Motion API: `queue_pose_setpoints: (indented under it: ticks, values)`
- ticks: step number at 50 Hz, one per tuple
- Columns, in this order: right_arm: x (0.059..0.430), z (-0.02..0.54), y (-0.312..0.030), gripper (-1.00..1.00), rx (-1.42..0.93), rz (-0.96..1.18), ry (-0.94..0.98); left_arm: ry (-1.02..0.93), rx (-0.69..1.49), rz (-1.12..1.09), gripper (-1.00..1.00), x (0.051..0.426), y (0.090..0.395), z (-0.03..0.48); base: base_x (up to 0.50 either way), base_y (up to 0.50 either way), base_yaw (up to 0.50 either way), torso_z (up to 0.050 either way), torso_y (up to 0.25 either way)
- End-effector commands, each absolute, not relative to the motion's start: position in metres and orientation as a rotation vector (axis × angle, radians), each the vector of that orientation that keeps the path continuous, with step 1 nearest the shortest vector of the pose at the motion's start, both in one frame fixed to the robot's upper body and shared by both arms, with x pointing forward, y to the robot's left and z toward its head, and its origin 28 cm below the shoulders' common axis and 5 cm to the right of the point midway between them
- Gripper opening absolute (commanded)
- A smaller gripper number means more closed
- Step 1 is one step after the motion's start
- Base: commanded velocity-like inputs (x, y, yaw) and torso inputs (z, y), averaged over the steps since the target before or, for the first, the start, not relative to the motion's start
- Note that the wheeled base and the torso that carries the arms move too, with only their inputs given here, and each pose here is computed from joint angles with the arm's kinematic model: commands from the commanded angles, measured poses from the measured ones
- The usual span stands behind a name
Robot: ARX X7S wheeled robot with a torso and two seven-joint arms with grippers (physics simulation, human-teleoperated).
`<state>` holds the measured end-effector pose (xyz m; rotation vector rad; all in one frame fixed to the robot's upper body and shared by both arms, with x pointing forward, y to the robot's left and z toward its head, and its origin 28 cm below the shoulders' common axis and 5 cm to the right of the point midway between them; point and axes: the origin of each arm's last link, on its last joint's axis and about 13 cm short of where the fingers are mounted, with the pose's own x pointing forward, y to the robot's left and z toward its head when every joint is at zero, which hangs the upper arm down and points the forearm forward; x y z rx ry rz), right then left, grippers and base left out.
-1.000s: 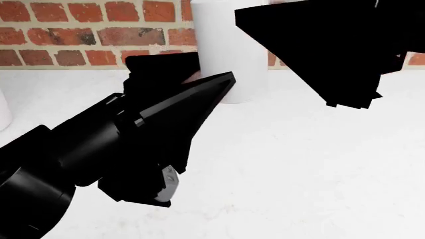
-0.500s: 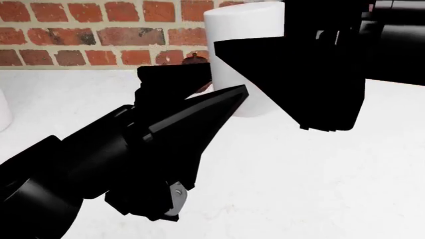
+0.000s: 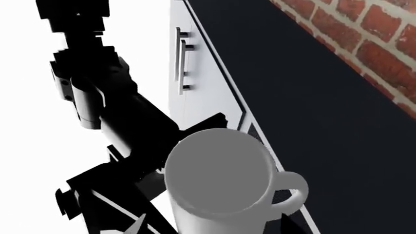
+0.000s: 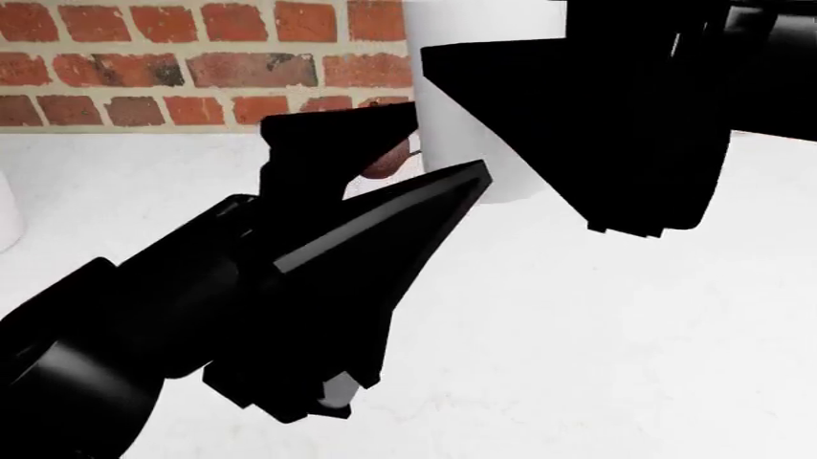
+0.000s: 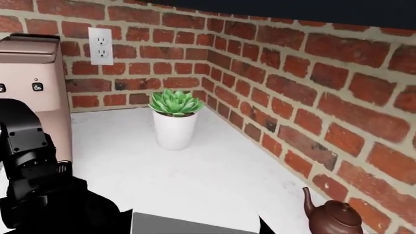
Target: A wet mug is on the counter and needs to be dried. Pick it up and place it upside down in the open cabinet.
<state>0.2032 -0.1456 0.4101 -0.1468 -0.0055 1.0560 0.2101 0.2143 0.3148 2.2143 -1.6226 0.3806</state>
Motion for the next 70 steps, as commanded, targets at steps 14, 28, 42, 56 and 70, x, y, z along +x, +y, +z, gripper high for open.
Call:
queue_pose_setpoints:
  ticks: [14,28,42,56,70]
  values:
    - [0.146,0.438,-0.186,-1.00,-0.206,0.824,-0.101,-1.536,2.159,0.439,1.00,0.215,0.225,0.315,0.00,0.00,0.00,0.001,0.001]
    - [0.123,0.490,-0.173,-1.00,-0.258,0.577,-0.342,-1.262,2.185,0.499,1.00,0.244,0.228,0.311,0.00,0.00,0.00,0.000,0.000]
    - [0.117,0.539,-0.144,-1.00,-0.271,0.454,-0.488,-1.145,2.168,0.567,1.00,0.259,0.228,0.309,0.00,0.00,0.00,0.000,0.000]
    - [0.140,0.560,-0.128,-1.00,-0.204,0.326,-0.508,-1.132,2.153,0.516,1.00,0.260,0.226,0.302,0.00,0.00,0.00,0.000,0.000]
    - [0.166,0.586,-0.124,-1.00,-0.146,0.202,-0.534,-1.138,2.149,0.512,1.00,0.262,0.224,0.298,0.00,0.00,0.00,0.000,0.001]
